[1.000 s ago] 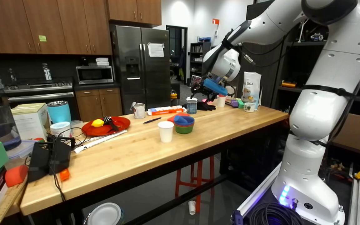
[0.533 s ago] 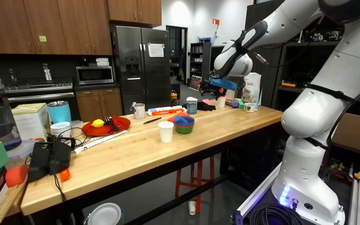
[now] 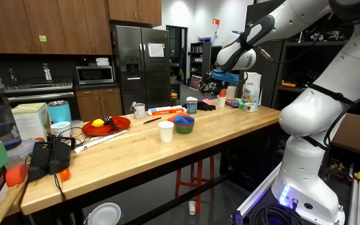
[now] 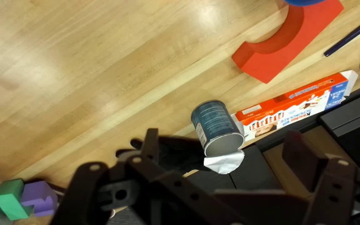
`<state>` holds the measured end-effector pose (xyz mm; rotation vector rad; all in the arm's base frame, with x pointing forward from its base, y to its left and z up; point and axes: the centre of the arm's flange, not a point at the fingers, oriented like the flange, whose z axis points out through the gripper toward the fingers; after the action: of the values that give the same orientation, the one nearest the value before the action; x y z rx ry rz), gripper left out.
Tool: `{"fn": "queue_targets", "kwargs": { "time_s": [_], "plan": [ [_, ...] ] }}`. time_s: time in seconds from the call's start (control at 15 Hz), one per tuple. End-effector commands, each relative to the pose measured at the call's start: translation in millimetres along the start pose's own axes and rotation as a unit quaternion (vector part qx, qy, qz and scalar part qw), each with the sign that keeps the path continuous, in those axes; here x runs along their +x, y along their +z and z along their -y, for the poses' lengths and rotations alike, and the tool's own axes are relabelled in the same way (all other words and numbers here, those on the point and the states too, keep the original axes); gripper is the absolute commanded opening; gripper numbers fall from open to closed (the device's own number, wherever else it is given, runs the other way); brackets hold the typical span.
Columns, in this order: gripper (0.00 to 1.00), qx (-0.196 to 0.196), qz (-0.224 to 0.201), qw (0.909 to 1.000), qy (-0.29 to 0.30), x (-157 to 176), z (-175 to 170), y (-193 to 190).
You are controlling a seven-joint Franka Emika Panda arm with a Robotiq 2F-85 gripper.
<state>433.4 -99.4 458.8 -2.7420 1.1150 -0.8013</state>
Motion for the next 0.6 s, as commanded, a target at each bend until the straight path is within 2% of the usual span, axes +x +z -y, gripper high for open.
{"fn": "queue_targets", "kwargs": {
  "time_s": [0.0,0.4,0.53],
  "plan": [
    [1.0,-0.023,-0.021,0.9994,-0.011,18.3,13.4,-27.6],
    [1.0,-0.058,-0.059,0.9938,-0.075,55.5,21.7,-65.8],
    [1.0,-0.069,-0.069,0.9905,-0.097,78.2,26.6,-81.0]
  ]
}}
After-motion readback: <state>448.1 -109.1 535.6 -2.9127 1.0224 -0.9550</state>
